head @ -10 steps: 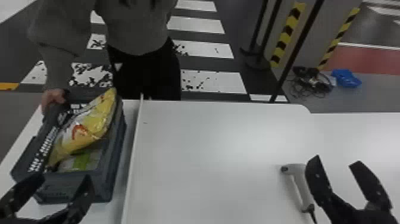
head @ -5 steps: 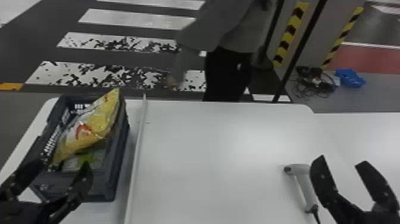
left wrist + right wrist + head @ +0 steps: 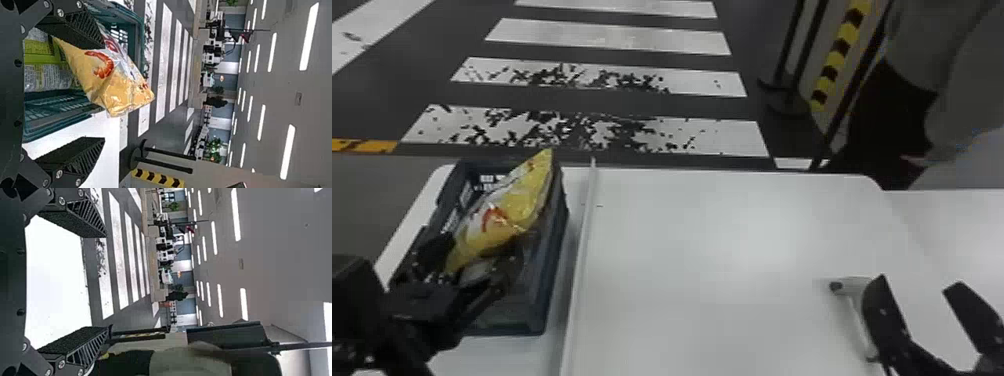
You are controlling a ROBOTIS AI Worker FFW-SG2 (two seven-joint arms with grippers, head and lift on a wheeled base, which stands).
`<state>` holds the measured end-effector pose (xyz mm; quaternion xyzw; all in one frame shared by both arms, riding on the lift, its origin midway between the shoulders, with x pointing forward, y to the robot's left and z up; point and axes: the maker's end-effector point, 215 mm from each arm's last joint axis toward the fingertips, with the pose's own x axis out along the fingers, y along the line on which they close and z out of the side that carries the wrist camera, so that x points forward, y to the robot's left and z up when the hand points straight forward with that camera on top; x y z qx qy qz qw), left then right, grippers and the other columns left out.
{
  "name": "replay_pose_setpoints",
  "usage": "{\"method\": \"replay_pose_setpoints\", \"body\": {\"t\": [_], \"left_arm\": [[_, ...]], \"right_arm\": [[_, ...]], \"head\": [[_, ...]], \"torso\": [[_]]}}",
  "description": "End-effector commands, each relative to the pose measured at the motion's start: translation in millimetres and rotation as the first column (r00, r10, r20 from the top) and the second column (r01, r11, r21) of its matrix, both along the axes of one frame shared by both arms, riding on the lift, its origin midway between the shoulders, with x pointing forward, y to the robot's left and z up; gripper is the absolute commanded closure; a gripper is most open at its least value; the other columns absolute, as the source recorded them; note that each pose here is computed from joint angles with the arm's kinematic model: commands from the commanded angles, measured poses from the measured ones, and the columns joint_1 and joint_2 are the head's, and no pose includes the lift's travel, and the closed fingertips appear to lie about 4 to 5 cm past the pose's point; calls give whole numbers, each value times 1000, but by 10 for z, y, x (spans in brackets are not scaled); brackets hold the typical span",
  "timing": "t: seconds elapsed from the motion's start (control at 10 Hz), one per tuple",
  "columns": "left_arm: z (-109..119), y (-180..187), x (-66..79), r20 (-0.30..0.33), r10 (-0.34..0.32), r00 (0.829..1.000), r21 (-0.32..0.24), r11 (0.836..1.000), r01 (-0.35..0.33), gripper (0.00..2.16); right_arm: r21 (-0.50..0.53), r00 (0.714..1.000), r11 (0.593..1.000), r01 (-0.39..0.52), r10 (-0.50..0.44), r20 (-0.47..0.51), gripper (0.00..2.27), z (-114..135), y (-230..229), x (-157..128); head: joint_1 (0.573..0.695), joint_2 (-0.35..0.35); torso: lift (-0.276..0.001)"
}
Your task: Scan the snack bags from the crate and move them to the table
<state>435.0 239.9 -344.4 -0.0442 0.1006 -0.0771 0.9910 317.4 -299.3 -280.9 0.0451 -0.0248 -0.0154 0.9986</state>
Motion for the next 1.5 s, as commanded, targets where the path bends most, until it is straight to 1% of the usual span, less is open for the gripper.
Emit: {"method": "replay_pose_setpoints", "body": {"t": [0.0, 0.3, 0.7, 0.8, 1.0, 1.2, 1.4], "left_arm": [[-91, -45, 152, -6, -6, 1000, -11, 1000, 6, 181], [-175, -101, 403, -6, -9, 1000, -21, 1000, 9, 181], [-221, -190, 634, -5, -11, 1000, -15, 1000, 11, 181], [-242, -193, 677, -9, -9, 1000, -13, 1000, 9, 181], [-196, -172, 743, 2, 3, 1000, -10, 1000, -3, 181], [-222, -137, 803, -3, 11, 1000, -2, 1000, -11, 181], [-260, -127, 823, -7, 13, 1000, 5, 1000, -13, 205]], "right_arm": [[-15, 1000, 1000, -9, 9, -14, 164, -59, 51, -17], [-26, 999, 1000, -11, 10, -35, 164, -125, 53, -41], [-31, 998, 999, -11, 9, -65, 164, -278, 23, -35], [-31, 998, 999, -11, 9, -69, 164, -301, 18, -21], [-33, 997, 999, -11, 9, -72, 164, -323, 12, -17], [-36, 997, 999, -11, 8, -72, 164, -318, 0, -15], [-39, 997, 999, -13, 10, -73, 164, -320, -4, -18]], "head": [[695, -90], [695, -90], [695, -100], [695, -103], [695, -105], [695, -102], [695, -99]], "torso": [[-95], [-95], [-95], [-95], [-95], [-95], [-95]]}}
